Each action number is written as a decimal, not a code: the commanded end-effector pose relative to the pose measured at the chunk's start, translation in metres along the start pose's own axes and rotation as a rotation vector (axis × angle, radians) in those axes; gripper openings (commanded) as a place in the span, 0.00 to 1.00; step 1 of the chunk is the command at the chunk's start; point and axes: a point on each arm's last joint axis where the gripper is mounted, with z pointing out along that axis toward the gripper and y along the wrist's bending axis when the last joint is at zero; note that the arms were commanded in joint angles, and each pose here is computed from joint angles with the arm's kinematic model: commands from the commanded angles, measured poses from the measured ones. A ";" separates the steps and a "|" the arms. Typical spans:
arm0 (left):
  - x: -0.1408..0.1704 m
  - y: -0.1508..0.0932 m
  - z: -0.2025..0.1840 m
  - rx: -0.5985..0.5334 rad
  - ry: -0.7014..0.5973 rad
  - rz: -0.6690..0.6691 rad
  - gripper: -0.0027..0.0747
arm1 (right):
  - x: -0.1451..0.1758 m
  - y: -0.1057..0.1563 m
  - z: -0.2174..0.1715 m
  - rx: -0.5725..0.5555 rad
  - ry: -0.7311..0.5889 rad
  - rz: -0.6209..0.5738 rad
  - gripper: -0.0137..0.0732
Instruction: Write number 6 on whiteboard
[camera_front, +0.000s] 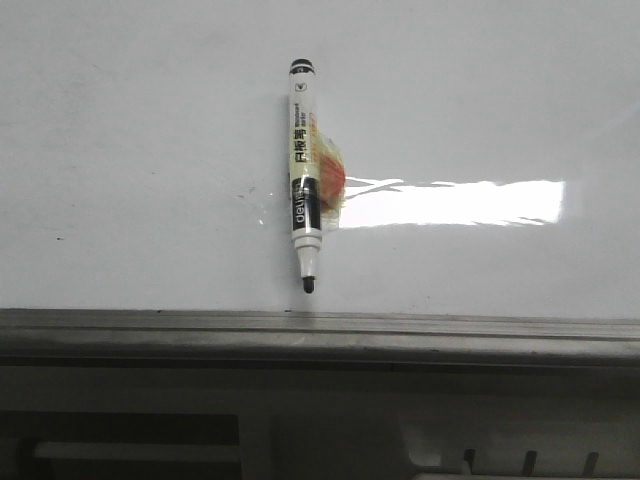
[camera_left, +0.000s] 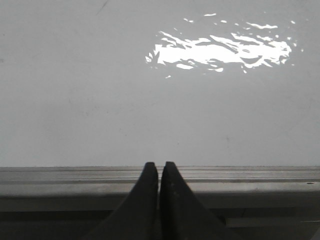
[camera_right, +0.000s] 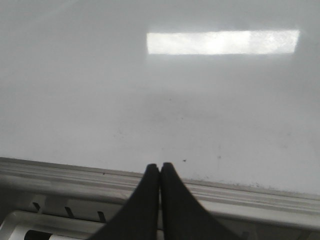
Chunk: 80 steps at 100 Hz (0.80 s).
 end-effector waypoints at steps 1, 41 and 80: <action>0.009 0.002 0.002 -0.009 -0.037 -0.020 0.01 | 0.007 0.000 0.002 0.002 -0.001 -0.010 0.11; 0.009 0.001 0.003 0.009 -0.032 -0.017 0.01 | 0.007 0.000 0.002 0.002 -0.001 -0.010 0.11; 0.009 0.001 0.003 0.009 -0.032 -0.017 0.01 | 0.007 0.000 0.002 0.002 -0.001 -0.010 0.11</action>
